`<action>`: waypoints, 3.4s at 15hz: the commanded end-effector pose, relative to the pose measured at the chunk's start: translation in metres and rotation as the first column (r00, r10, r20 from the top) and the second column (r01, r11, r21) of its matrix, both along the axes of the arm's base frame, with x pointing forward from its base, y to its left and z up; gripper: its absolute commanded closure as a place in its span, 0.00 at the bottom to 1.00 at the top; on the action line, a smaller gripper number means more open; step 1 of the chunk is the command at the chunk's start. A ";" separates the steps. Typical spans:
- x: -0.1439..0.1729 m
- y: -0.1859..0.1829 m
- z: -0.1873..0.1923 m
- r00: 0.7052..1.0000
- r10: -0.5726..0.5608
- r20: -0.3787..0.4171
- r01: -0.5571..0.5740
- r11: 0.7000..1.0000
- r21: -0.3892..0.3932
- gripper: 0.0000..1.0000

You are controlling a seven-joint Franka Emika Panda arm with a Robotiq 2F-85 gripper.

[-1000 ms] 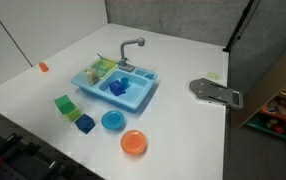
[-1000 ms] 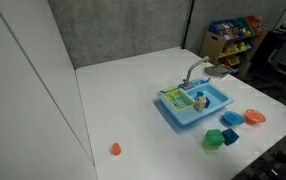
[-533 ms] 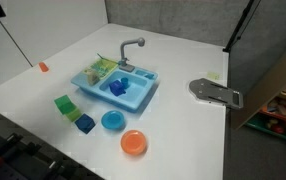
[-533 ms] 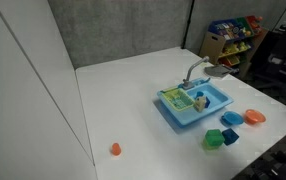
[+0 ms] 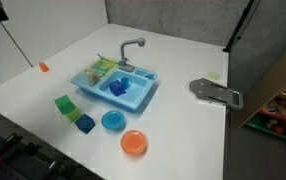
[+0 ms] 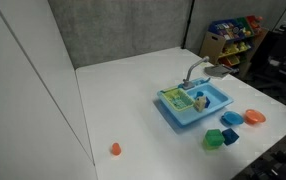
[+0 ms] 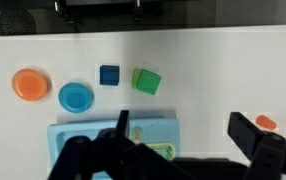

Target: Pick up the blue block from the sink and put it on the blue block on the table

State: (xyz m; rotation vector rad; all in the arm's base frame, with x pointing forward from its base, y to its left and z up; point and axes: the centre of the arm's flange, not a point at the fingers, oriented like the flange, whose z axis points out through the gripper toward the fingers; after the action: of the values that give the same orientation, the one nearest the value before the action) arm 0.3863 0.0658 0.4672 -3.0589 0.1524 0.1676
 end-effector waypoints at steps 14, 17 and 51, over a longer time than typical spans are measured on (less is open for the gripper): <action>0.065 -0.077 -0.041 0.997 -0.034 0.063 0.029 0.996 0.080 0.00; 0.083 -0.085 -0.043 0.997 -0.049 0.064 0.044 0.995 0.084 0.00; 0.187 -0.149 -0.212 0.872 -0.484 -0.070 0.482 0.875 -0.047 0.00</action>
State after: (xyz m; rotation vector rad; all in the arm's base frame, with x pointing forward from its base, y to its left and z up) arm 0.5733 -0.0836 0.2556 -2.9226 0.9205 0.2539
